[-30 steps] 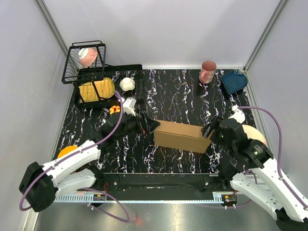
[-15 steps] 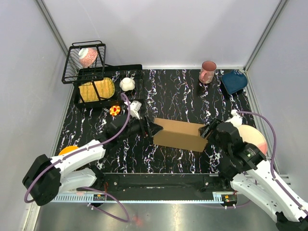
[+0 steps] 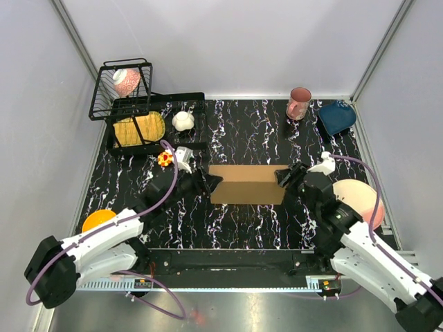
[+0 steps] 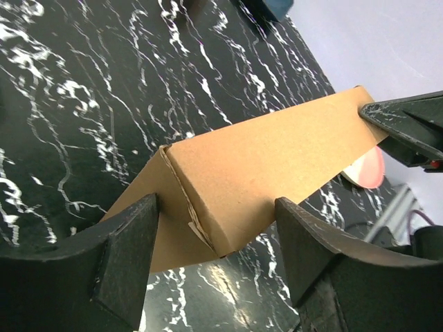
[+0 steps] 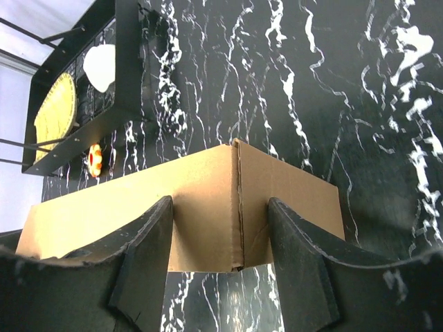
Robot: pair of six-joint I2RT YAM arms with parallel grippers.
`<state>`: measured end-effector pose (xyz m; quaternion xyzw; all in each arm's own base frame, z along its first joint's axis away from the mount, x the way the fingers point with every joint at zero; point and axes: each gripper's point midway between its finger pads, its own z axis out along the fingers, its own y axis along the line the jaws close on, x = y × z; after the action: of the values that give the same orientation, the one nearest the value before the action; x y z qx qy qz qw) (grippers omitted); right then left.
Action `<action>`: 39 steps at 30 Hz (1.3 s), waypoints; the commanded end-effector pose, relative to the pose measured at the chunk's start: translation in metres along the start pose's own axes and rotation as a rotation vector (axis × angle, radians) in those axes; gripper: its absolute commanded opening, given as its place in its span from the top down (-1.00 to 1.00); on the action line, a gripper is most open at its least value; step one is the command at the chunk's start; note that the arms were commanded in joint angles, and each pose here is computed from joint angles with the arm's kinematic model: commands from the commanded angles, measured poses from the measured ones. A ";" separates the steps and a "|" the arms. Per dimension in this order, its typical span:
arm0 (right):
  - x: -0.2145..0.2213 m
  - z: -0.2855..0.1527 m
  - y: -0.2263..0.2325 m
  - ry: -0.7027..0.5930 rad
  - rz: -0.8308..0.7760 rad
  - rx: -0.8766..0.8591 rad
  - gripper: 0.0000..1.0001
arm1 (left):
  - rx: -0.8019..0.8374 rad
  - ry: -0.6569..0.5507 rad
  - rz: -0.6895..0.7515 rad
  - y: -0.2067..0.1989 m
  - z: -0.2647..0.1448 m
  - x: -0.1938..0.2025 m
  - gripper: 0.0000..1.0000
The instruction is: Fold the paper box
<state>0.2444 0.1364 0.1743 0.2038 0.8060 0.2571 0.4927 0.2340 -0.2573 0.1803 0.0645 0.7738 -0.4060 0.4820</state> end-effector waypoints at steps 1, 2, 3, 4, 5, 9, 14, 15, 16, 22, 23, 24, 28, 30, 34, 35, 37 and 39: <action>0.046 0.025 0.001 0.159 -0.152 -0.038 0.09 | 0.092 -0.156 0.148 -0.030 0.003 -0.046 -0.39; 0.041 0.030 0.007 0.143 -0.178 -0.051 0.09 | 0.074 -0.153 0.159 -0.026 0.008 -0.047 -0.39; 0.035 0.035 0.016 0.120 -0.180 -0.072 0.10 | 0.073 -0.185 0.171 -0.030 0.011 -0.063 -0.39; 0.040 0.044 0.015 0.133 -0.195 -0.059 0.10 | 0.069 -0.194 0.176 -0.030 0.014 -0.068 -0.39; 0.037 0.048 0.022 0.122 -0.206 -0.075 0.10 | 0.065 -0.193 0.182 -0.029 0.019 -0.069 -0.39; 0.029 0.069 0.044 0.090 -0.211 -0.113 0.12 | 0.067 -0.255 0.201 -0.036 0.034 -0.102 -0.39; 0.043 0.069 0.045 0.151 -0.215 -0.133 0.16 | 0.093 -0.186 0.189 -0.041 0.039 -0.089 -0.32; 0.044 0.062 0.041 0.158 -0.207 -0.134 0.16 | 0.088 -0.180 0.174 -0.039 0.036 -0.082 -0.30; 0.056 0.057 0.025 0.182 -0.188 -0.108 0.17 | 0.091 -0.197 0.159 -0.040 0.028 -0.080 -0.29; 0.075 0.013 -0.010 0.229 -0.088 -0.102 0.14 | 0.041 -0.186 0.060 -0.020 -0.015 -0.023 -0.19; 0.078 0.006 -0.017 0.247 -0.087 -0.083 0.11 | 0.031 -0.149 0.036 -0.015 -0.020 -0.006 -0.18; 0.071 -0.002 -0.013 0.224 -0.073 -0.107 0.06 | 0.032 -0.143 0.030 -0.016 -0.026 -0.002 -0.18; 0.028 -0.025 0.001 0.104 -0.026 -0.123 -0.35 | -0.100 -0.347 -0.030 0.000 -0.074 -0.051 -0.75; 0.009 -0.034 0.007 0.050 -0.016 -0.122 -0.48 | -0.139 -0.450 -0.027 0.001 -0.097 -0.081 -0.96; -0.008 -0.040 0.023 0.047 -0.026 -0.124 -0.54 | -0.173 -0.491 0.004 -0.008 -0.120 -0.112 -0.98; -0.006 -0.039 0.022 0.055 -0.030 -0.114 -0.54 | -0.182 -0.454 0.007 -0.007 -0.117 -0.107 -0.98; 0.004 -0.032 0.013 0.078 -0.030 -0.083 -0.54 | -0.191 -0.376 -0.027 -0.004 -0.102 -0.087 -0.98; 0.016 -0.028 0.007 0.118 -0.034 -0.065 -0.50 | -0.224 -0.277 -0.031 0.007 -0.085 -0.059 -0.98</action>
<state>0.2172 0.1453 0.2047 0.1541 0.8006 0.3112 0.4882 0.2015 -0.1607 0.3144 -0.0743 0.6493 -0.3892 0.6491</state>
